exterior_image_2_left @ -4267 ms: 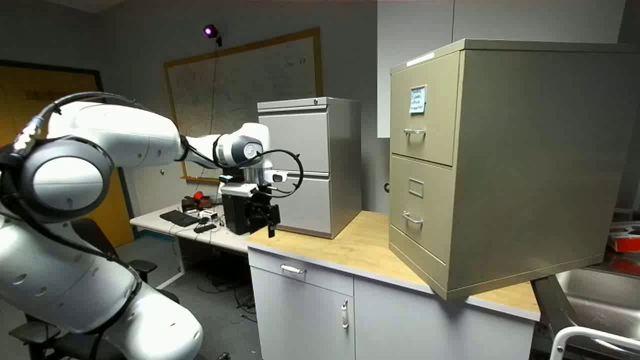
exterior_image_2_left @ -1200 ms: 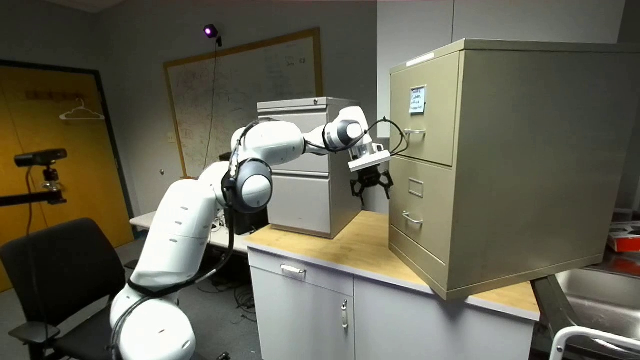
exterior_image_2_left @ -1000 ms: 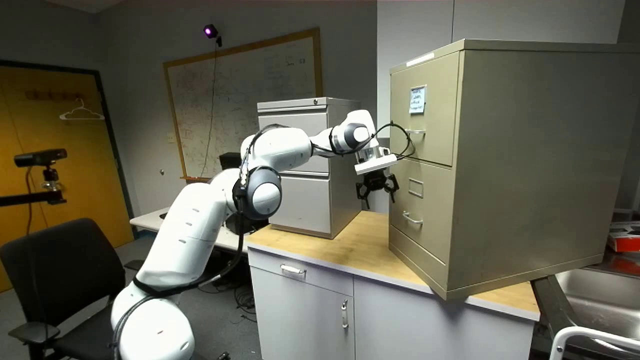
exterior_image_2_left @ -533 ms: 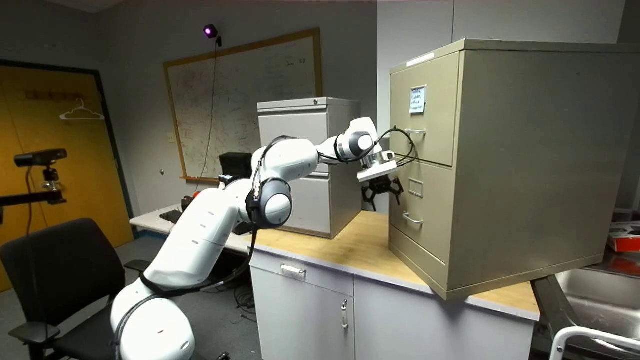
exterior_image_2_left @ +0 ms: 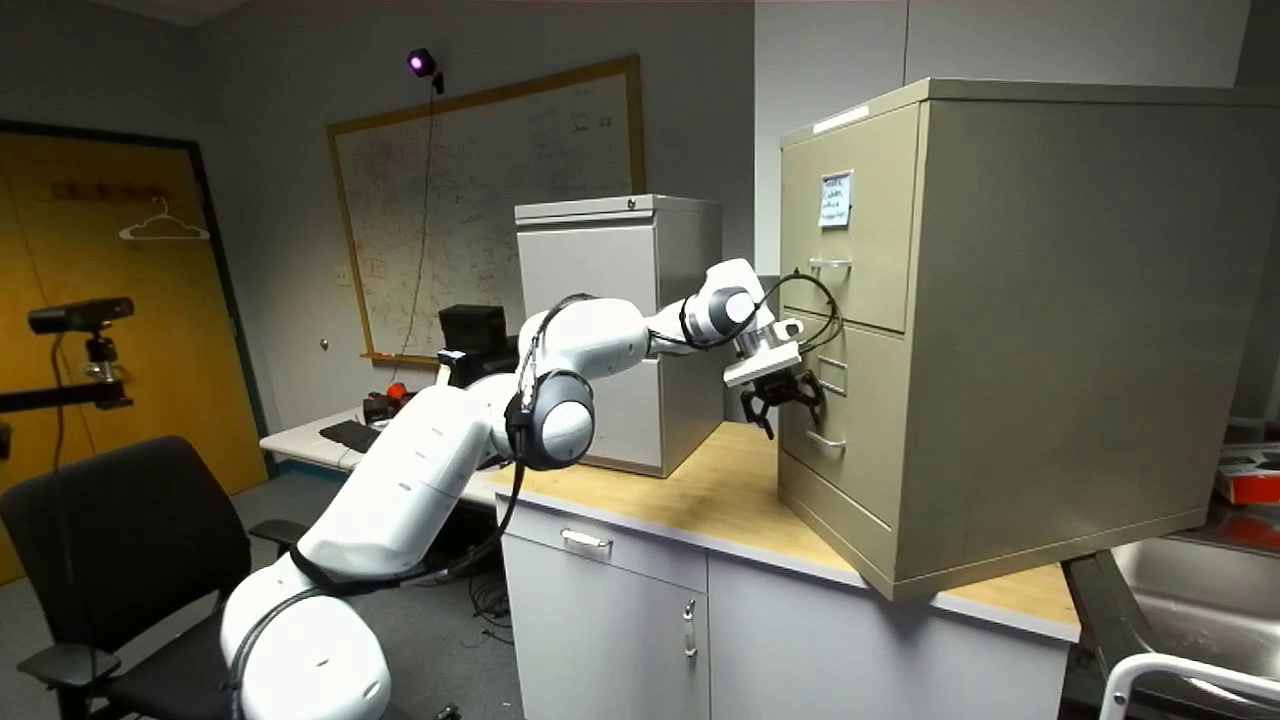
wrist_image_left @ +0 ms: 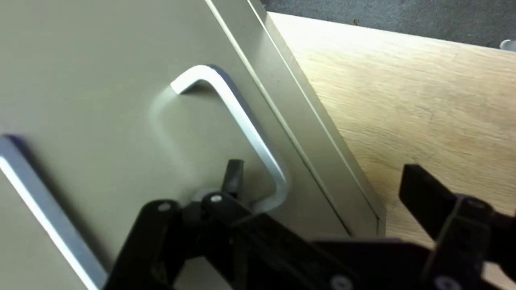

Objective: Open the lower drawer of the file cabinet on the right

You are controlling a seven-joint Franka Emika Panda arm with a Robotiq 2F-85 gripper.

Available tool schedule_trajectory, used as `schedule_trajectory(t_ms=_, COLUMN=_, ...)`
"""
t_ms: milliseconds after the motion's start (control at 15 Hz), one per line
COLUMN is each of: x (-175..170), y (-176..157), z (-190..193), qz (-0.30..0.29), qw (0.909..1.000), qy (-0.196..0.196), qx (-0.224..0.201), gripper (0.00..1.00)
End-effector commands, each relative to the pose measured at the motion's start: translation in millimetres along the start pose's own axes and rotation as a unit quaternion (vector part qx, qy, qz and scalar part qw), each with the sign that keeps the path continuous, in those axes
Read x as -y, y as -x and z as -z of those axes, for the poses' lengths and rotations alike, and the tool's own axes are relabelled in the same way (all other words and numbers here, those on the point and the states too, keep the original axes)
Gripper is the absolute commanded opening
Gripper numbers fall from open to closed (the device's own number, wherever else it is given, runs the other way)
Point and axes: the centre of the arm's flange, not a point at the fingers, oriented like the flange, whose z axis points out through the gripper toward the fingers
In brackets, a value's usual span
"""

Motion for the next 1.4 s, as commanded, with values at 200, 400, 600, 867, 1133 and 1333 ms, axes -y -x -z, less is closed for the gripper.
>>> schedule_trajectory(t_ms=200, x=-19.4, y=-19.7, z=-18.4, qz=-0.041, qw=0.9988, qy=0.001, qx=0.026, gripper=1.00)
schedule_trajectory(t_ms=400, x=-18.3, y=-12.3, z=-29.3, qz=-0.038, qw=0.9985, qy=-0.024, qx=0.032, gripper=1.00)
schedule_trajectory(t_ms=600, x=-16.4, y=-8.3, z=-40.0, qz=-0.038, qw=0.9981, qy=-0.036, qx=0.034, gripper=1.00)
schedule_trajectory(t_ms=867, x=-14.4, y=-5.7, z=-36.4, qz=0.002, qw=0.9983, qy=-0.051, qx=0.027, gripper=1.00)
schedule_trajectory(t_ms=1133, x=-4.3, y=-8.6, z=-35.6, qz=0.076, qw=0.9959, qy=-0.040, qx=0.028, gripper=1.00)
schedule_trajectory(t_ms=1333, x=5.9, y=-7.4, z=-37.3, qz=0.105, qw=0.9932, qy=-0.037, qx=0.034, gripper=1.00)
